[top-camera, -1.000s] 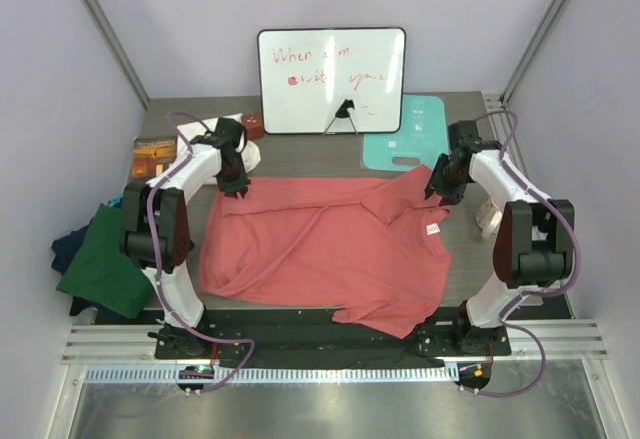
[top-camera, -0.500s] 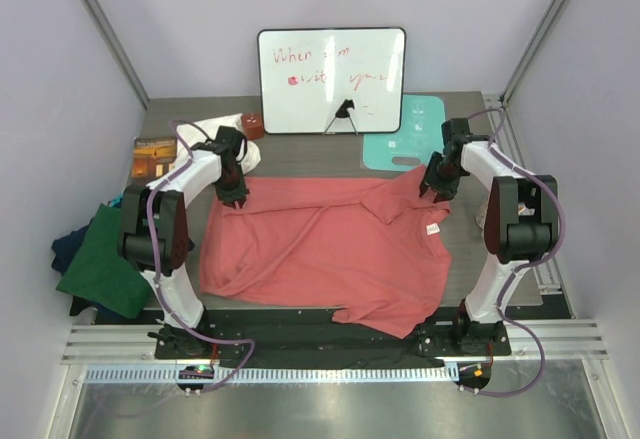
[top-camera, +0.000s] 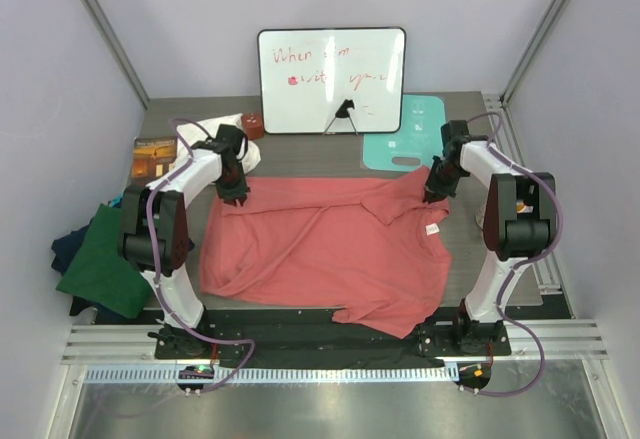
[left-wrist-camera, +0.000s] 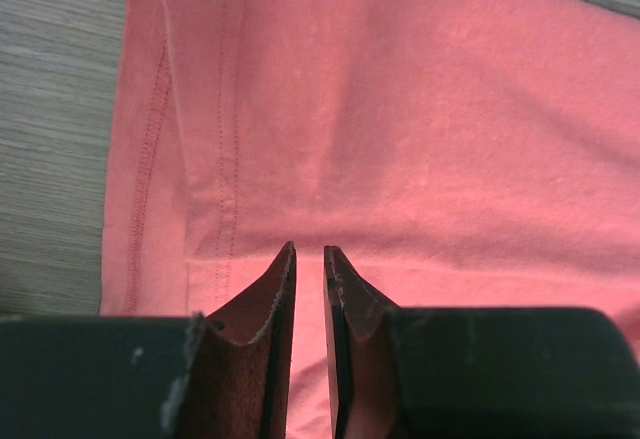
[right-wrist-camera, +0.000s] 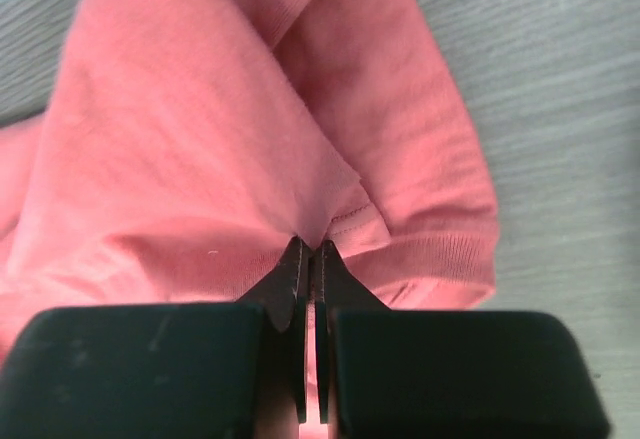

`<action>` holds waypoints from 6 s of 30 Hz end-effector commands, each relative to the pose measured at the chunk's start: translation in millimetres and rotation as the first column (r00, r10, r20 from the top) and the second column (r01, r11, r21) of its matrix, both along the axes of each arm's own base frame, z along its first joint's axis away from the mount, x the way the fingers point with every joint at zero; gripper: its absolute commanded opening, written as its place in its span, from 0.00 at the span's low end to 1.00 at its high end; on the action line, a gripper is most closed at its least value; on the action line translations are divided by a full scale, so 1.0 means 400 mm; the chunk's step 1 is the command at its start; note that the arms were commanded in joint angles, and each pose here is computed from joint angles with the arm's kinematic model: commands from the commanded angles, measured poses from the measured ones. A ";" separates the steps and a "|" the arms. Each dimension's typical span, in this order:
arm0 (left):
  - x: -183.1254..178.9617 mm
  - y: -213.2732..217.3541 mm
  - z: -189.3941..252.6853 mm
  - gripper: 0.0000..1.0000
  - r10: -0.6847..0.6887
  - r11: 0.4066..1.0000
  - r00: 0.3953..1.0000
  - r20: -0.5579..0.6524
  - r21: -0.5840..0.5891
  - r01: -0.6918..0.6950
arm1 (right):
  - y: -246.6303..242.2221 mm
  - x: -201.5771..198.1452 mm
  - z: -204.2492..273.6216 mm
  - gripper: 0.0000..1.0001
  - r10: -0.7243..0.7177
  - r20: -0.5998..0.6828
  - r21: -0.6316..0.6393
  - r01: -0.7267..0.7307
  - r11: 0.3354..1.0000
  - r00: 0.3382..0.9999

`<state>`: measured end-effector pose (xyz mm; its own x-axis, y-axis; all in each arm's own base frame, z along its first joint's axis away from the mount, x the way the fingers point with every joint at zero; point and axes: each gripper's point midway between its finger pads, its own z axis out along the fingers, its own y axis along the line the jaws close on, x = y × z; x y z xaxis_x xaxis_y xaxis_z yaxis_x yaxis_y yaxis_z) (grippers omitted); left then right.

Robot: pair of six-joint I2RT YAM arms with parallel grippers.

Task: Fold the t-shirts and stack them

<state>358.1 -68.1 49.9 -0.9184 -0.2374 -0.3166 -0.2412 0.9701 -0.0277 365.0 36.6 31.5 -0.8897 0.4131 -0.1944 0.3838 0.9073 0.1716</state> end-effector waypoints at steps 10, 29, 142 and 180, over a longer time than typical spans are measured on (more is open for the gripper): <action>0.045 -0.067 0.013 0.17 -0.035 0.999 0.999 0.035 -0.026 0.036 | 0.011 -0.029 0.194 0.10 0.023 0.108 0.023 -0.025 0.999 0.994; 0.043 -0.069 0.015 0.16 -0.038 0.999 0.999 0.039 -0.017 0.039 | 0.044 -0.204 0.095 0.14 0.051 -0.109 0.108 -0.039 0.993 0.993; 0.053 -0.091 0.099 0.34 -0.045 0.996 0.995 0.086 -0.078 0.051 | 0.248 -0.003 -0.023 0.47 0.295 0.017 0.045 -0.295 0.954 0.955; 0.021 -0.106 0.071 0.33 -0.067 0.996 0.996 0.061 -0.061 0.071 | 0.285 -0.054 0.113 0.01 0.345 0.046 0.127 -0.348 0.929 0.937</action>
